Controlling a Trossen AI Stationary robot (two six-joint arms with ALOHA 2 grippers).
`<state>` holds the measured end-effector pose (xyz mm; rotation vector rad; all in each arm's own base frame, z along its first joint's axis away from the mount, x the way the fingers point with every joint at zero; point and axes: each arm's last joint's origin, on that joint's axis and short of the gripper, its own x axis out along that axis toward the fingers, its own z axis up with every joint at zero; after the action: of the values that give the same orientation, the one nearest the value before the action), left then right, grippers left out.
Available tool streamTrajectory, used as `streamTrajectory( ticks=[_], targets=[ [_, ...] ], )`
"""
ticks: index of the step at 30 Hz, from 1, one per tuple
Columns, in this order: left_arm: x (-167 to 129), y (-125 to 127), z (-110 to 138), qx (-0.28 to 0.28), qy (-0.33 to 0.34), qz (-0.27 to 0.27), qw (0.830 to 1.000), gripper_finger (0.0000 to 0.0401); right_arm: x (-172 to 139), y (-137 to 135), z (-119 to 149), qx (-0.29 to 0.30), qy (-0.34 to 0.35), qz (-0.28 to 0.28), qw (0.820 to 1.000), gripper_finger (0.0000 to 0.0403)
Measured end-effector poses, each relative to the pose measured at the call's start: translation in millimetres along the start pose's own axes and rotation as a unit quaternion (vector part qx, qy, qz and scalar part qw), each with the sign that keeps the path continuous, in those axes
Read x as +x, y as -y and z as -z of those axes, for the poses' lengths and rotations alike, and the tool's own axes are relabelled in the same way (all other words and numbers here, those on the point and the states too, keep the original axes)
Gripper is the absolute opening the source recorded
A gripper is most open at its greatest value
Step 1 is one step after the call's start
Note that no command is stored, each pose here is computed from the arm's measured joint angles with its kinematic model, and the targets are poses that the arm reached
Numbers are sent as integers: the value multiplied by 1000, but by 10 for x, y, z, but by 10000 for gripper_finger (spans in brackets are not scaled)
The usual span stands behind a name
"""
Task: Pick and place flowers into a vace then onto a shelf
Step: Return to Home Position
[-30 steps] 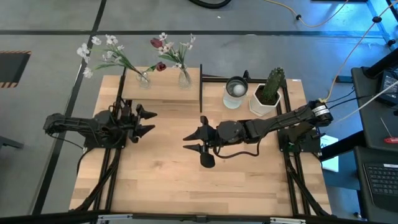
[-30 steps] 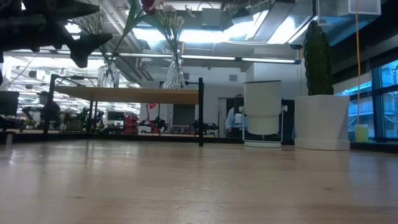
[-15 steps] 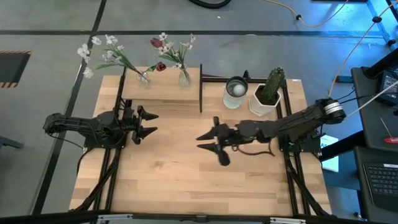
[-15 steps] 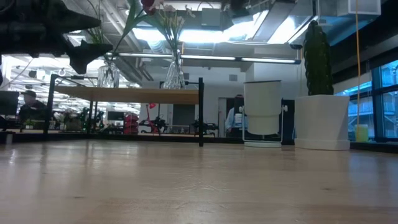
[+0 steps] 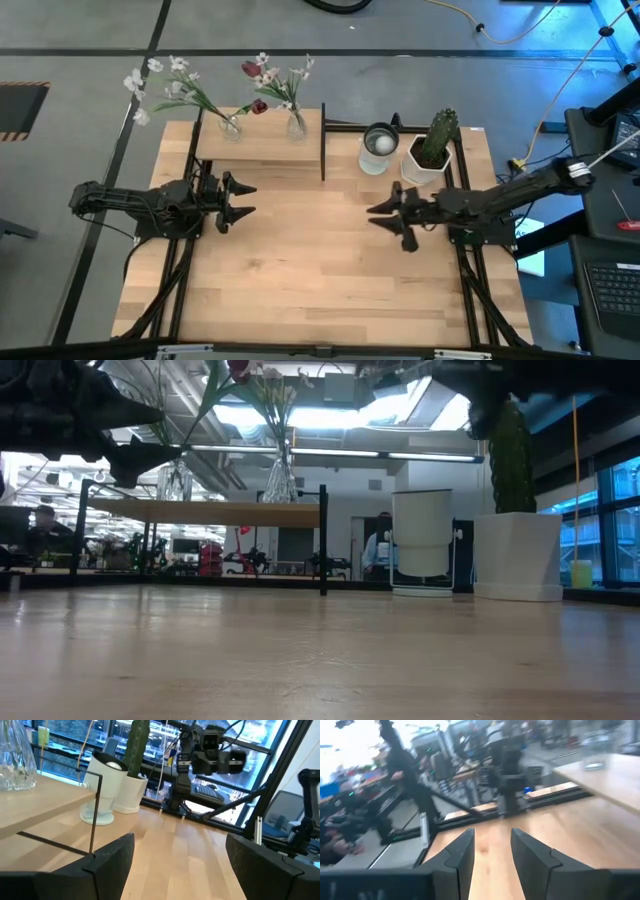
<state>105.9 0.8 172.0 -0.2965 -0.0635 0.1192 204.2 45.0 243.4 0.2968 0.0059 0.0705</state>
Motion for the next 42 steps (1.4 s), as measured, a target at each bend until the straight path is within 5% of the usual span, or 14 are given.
streamTrajectory(
  ticks=[7, 21, 38, 42],
  targets=[
    [0, -2, 3, 13, -1, -2, 1000, 306, -438, 196, 251, -26, 24, 60, 998, 130],
    [0, -1, 2, 23, -1, -1, 1000, 306, -813, 358, 546, -32, 75, 55, 995, 130],
    [-7, -39, 106, 88, -55, -22, 994, 306, -852, 449, 811, 13, -51, 99, 994, 130],
    [-11, -77, 102, 93, -44, -86, 991, 306, -881, 516, 885, 46, -62, 183, 980, 130]
  ],
)
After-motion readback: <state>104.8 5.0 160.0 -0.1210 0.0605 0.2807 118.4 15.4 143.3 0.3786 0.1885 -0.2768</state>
